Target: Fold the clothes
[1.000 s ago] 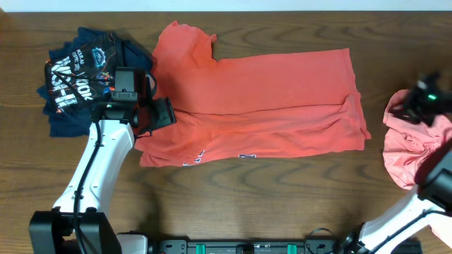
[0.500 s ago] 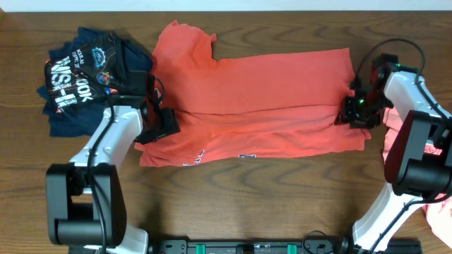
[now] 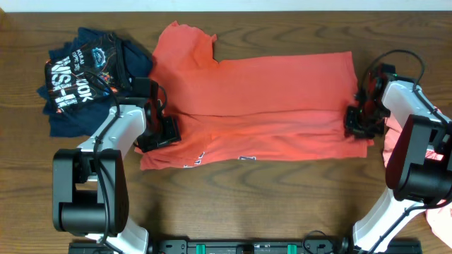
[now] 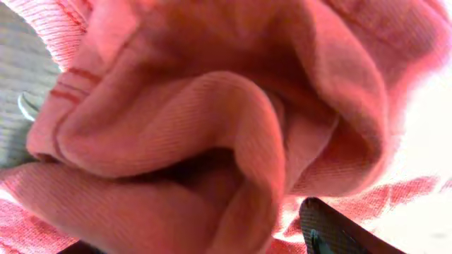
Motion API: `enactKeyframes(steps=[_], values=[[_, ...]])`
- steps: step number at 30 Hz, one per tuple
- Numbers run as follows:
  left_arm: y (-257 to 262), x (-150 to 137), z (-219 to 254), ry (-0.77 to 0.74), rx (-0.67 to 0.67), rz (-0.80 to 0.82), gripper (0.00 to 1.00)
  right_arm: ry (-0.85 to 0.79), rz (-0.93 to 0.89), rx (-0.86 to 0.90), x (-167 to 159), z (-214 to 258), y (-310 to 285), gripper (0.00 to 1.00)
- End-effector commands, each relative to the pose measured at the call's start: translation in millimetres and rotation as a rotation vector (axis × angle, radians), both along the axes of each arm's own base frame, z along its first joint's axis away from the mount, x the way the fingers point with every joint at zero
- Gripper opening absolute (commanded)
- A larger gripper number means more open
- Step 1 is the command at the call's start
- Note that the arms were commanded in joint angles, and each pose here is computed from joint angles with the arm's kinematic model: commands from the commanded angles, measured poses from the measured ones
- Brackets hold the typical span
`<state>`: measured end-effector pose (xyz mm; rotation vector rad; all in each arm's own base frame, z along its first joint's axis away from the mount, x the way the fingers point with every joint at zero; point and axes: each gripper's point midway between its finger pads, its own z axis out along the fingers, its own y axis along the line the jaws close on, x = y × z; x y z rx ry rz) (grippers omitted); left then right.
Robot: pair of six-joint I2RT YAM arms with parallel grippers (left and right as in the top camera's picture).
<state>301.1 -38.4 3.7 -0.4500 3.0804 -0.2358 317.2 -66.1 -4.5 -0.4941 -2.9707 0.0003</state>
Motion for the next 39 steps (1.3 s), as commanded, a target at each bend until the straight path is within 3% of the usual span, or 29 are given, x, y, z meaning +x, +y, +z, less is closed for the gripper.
enactKeyframes(steps=[1,8,12,15,19,22,25,27,31,39], values=[[3.0,-44.8,-23.4,0.154,0.012,-0.009,0.67,0.128,-0.080,-0.195,-32.0,-10.0,-32.7,0.26],[5.0,-90.8,-16.8,0.339,0.020,-0.009,0.67,0.190,-0.170,-0.213,-51.7,-4.0,-46.7,0.23],[5.1,-91.6,-10.4,0.338,0.020,-0.013,0.67,0.159,-0.177,-0.203,-47.8,4.3,-45.4,0.24],[3.9,-64.1,9.5,0.225,0.014,-0.029,0.71,0.086,-0.190,-0.177,-34.9,20.3,-41.8,0.26],[1.3,-3.8,63.5,-0.035,0.009,-0.065,0.78,-0.064,-0.177,-0.119,-10.1,55.9,-34.7,0.33],[-0.5,40.9,103.3,-0.219,0.010,-0.075,0.90,-0.185,-0.135,-0.057,7.5,85.0,-24.9,0.38],[-2.1,76.3,125.0,-0.352,0.009,-0.074,0.92,-0.282,-0.076,-0.010,18.4,109.3,-13.6,0.41],[-2.8,94.0,126.3,-0.413,0.011,-0.082,0.92,-0.330,-0.032,0.010,21.9,121.6,-5.8,0.47],[-2.9,121.4,109.1,-0.465,0.026,-0.131,0.92,-0.349,0.014,0.037,20.1,130.3,5.3,0.48],[28.9,148.9,52.3,-0.428,0.167,-0.085,0.91,-0.333,0.020,0.052,16.5,129.3,10.1,0.47]])
